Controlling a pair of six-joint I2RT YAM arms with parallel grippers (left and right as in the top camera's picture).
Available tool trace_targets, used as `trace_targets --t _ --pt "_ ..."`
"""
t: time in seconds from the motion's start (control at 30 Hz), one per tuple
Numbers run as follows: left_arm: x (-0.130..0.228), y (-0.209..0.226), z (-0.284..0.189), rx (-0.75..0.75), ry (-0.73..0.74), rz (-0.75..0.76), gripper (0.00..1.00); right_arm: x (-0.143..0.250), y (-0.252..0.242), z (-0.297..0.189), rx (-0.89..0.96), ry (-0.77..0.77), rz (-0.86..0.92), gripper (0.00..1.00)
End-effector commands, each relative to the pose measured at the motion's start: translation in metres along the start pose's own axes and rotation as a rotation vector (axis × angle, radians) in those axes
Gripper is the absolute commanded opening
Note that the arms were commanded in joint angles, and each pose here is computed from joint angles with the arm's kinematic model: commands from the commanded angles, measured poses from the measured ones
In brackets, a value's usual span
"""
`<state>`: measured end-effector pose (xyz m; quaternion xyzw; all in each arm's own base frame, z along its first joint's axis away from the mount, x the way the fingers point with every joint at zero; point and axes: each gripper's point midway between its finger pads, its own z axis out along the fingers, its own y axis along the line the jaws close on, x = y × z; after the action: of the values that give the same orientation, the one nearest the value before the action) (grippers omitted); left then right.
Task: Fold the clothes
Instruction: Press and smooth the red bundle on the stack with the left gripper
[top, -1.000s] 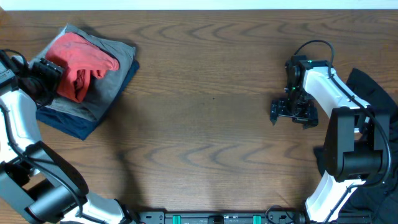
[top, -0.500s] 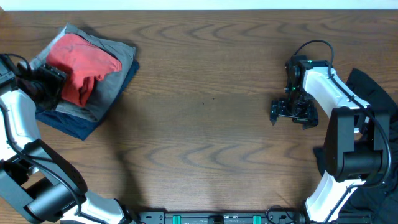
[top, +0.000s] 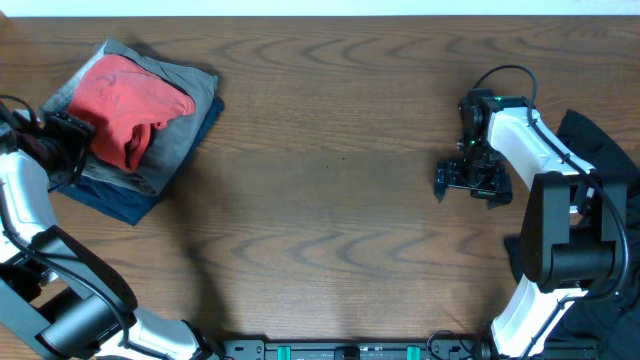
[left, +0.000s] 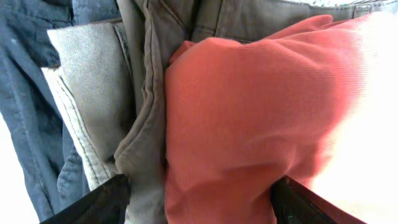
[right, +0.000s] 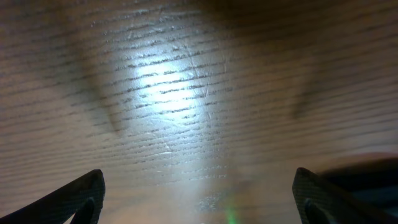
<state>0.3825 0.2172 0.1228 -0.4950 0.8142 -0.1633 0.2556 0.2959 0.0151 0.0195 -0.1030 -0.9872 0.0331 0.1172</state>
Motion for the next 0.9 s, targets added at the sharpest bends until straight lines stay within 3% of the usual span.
trace_targets --t 0.0,0.17,0.43,0.87 --pt "0.009 0.013 0.014 -0.009 0.034 0.002 0.73 0.002 -0.003 -0.006 -0.004 -0.01 0.007 0.95" --pt "0.015 -0.017 0.014 0.163 0.078 0.022 0.73 0.002 -0.003 -0.006 -0.004 -0.01 0.007 0.95" --pt "0.01 -0.021 0.007 0.202 0.068 0.022 0.73 0.002 -0.003 -0.006 -0.004 -0.01 0.008 0.95" --pt "-0.005 -0.041 -0.056 0.299 -0.033 0.049 0.74 0.002 -0.003 -0.006 -0.004 -0.009 0.016 0.95"
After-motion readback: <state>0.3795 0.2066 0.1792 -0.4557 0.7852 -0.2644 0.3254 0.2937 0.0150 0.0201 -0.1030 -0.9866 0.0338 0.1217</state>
